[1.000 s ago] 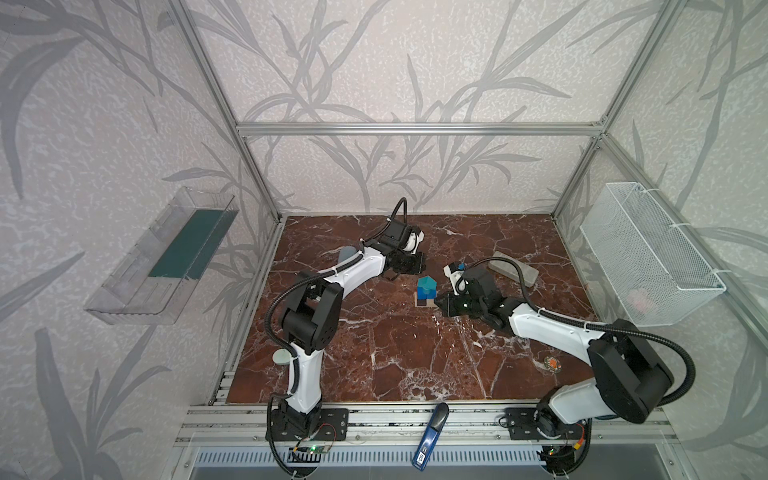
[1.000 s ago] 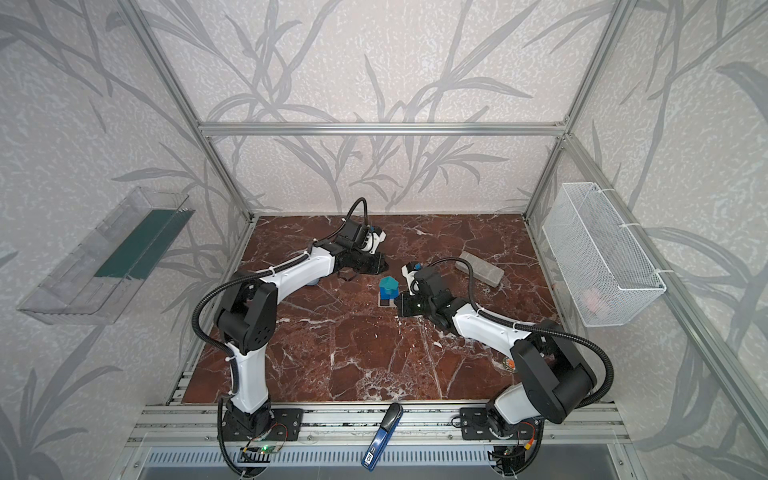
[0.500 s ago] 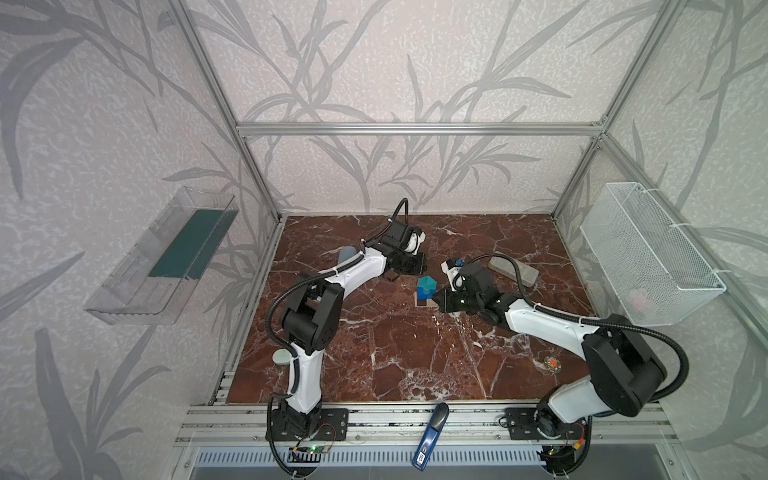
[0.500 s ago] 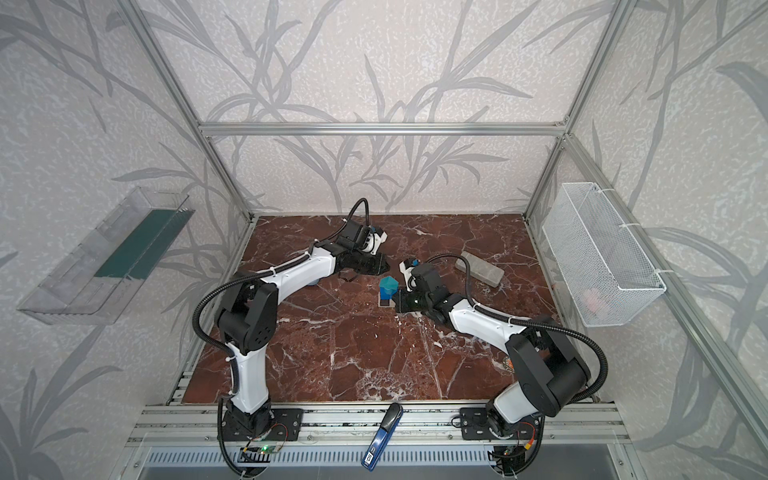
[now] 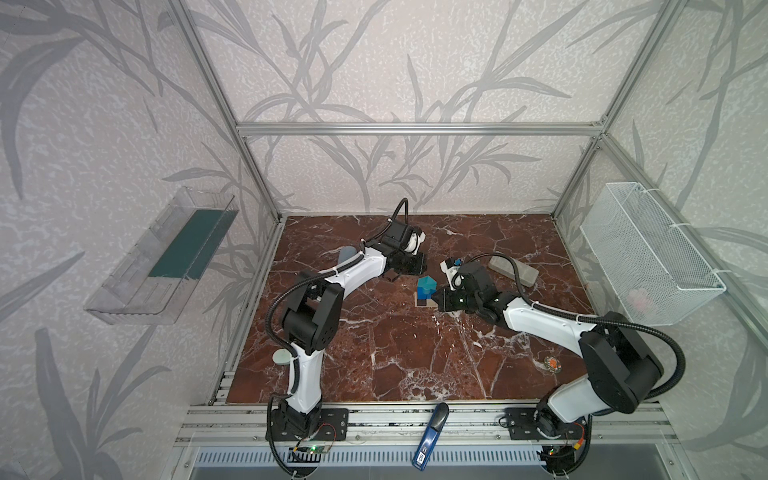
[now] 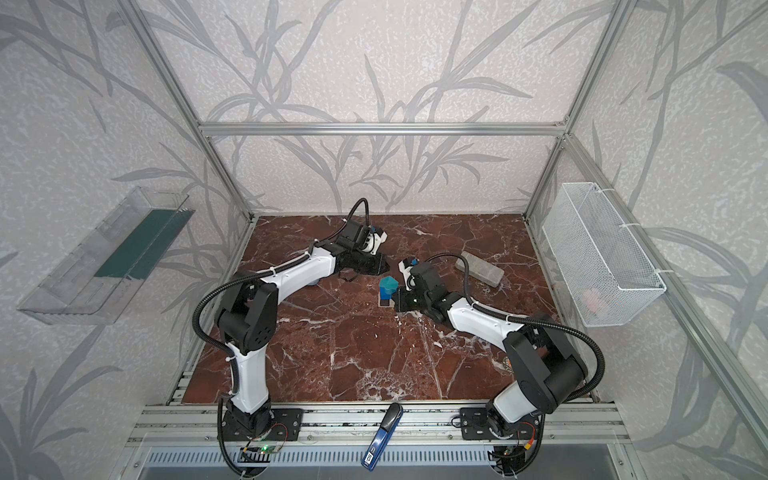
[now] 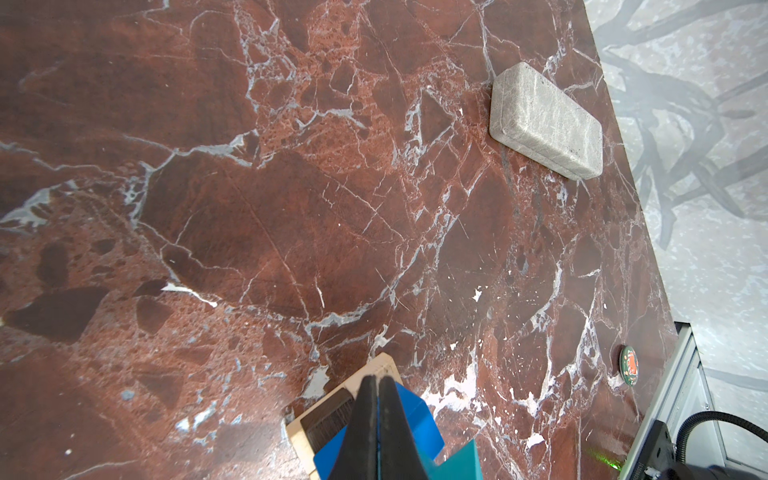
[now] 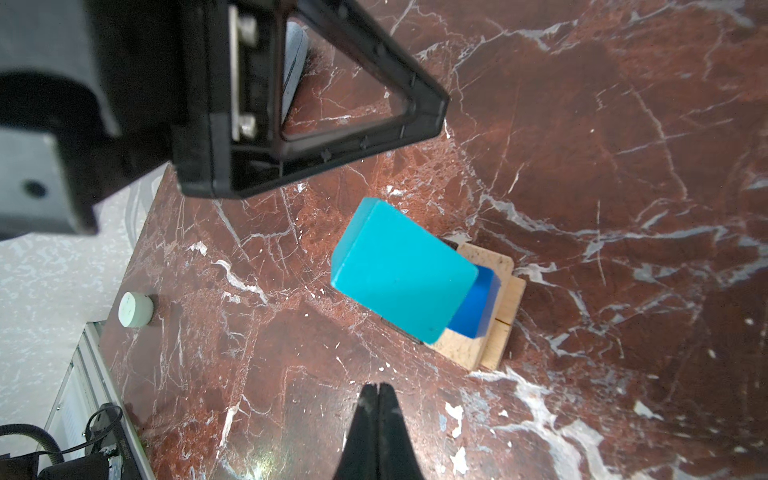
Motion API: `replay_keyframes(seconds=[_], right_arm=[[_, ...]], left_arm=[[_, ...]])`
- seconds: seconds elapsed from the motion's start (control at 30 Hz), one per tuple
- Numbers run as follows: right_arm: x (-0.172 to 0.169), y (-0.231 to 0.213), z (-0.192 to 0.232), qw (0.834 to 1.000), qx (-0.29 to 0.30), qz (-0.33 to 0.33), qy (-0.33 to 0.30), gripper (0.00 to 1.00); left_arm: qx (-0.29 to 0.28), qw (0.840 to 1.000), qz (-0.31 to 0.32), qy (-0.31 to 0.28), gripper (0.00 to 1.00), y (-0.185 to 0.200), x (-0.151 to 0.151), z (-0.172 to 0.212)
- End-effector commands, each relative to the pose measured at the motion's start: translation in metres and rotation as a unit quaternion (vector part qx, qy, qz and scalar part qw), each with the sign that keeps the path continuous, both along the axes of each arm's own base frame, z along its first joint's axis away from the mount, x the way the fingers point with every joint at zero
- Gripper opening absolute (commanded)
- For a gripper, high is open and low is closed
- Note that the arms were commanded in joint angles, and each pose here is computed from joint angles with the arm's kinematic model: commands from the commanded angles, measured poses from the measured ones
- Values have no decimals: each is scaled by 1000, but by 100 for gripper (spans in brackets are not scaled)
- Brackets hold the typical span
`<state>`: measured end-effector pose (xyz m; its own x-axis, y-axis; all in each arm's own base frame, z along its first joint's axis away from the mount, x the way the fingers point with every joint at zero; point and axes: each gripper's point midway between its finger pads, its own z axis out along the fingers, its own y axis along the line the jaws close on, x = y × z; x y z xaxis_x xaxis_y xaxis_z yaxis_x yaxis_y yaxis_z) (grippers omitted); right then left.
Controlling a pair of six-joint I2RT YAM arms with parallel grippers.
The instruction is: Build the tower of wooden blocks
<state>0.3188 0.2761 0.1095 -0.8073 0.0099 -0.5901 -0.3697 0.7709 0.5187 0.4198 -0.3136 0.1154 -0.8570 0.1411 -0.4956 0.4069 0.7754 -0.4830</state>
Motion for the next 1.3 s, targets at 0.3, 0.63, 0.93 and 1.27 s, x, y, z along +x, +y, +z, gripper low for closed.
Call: replay_keyframes(seconds=[0.3, 0.63, 0.93, 1.27], right_arm=[[13, -4, 5, 1000, -4, -12, -8, 0], [15, -3, 6, 1000, -1, -13, -8, 0], [18, -3, 4, 1000, 1, -14, -6, 0], [21, -3, 6, 1000, 5, -17, -9, 0]], left_arm=[[4, 1000, -12, -10, 0, -1, -5, 7], [5, 1000, -10, -9, 0, 1, -7, 8], [6, 1000, -9, -11, 0, 2, -7, 9], [9, 1000, -8, -11, 0, 3, -8, 8]])
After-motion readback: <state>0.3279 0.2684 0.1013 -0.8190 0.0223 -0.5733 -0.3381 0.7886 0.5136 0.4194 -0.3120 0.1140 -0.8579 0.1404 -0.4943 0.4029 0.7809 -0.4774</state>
